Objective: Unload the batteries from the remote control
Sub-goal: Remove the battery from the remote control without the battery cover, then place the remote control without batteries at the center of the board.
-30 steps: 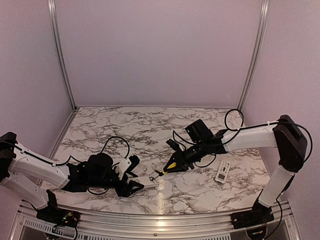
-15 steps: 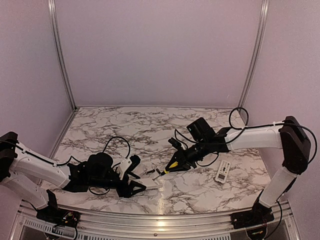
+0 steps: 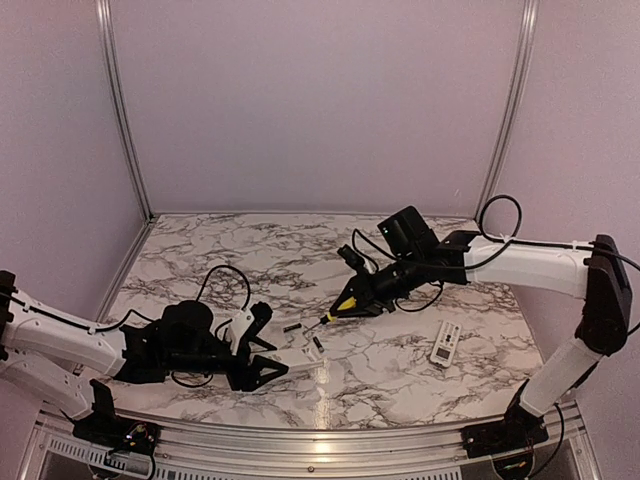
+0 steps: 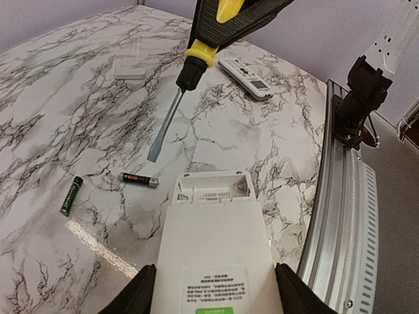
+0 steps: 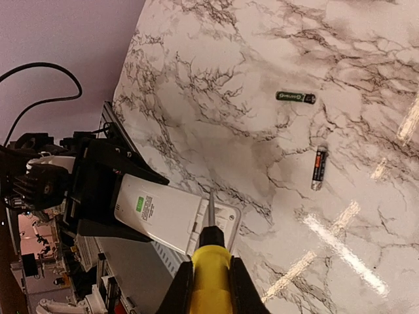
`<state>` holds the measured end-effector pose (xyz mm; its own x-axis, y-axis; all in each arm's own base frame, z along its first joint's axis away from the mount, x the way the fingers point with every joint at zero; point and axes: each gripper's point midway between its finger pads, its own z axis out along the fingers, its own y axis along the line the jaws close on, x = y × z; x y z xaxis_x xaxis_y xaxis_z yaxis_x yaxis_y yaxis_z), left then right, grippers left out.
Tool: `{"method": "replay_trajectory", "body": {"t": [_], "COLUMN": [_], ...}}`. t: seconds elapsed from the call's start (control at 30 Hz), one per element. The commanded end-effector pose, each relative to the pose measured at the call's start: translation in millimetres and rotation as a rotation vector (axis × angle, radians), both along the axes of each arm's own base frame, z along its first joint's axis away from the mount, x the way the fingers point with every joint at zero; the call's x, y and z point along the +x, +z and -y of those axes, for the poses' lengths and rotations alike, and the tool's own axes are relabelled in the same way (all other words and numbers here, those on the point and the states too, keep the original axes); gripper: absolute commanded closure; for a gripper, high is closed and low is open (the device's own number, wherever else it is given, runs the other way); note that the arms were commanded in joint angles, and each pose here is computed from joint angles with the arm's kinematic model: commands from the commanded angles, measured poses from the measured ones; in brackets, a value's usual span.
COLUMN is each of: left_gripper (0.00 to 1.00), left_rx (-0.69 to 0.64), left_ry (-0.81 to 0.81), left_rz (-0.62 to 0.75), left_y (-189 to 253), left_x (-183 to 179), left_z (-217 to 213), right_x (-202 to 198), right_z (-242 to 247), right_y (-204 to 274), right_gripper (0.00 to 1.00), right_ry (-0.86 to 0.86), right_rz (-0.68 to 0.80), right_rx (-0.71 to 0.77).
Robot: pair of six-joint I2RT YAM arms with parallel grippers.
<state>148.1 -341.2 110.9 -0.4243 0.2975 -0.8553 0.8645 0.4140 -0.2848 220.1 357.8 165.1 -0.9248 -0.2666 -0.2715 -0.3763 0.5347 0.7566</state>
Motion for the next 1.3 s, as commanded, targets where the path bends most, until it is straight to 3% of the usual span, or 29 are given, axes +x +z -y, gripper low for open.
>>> {"method": "replay_trajectory", "body": {"t": [0.0, 0.2, 0.47, 0.97, 1.27], "left_gripper": [1.0, 1.0, 1.0, 1.0, 1.0], "left_rx": [-0.018, 0.004, 0.072, 0.036, 0.089], "left_ry": [0.15, 0.305, 0.442, 0.915, 0.988], "left_rz": [0.146, 0.295, 0.312, 0.149, 0.097], "left_y": [29, 50, 38, -1, -31], "left_x": [24, 54, 102, 160, 163], "left_z": [-24, -54, -74, -96, -102], "right_x": [13, 25, 29, 34, 43], "right_z": [5, 19, 34, 59, 52], "right_y": [28, 39, 44, 45, 52], "right_gripper": [1.0, 1.0, 1.0, 1.0, 1.0], "right_ry": [-0.049, -0.129, -0.211, -0.341, -0.323], "right_rz": [0.105, 0.167, 0.203, 0.237, 0.267], "right_rx": [-0.014, -0.032, -0.054, -0.1, -0.108]}}
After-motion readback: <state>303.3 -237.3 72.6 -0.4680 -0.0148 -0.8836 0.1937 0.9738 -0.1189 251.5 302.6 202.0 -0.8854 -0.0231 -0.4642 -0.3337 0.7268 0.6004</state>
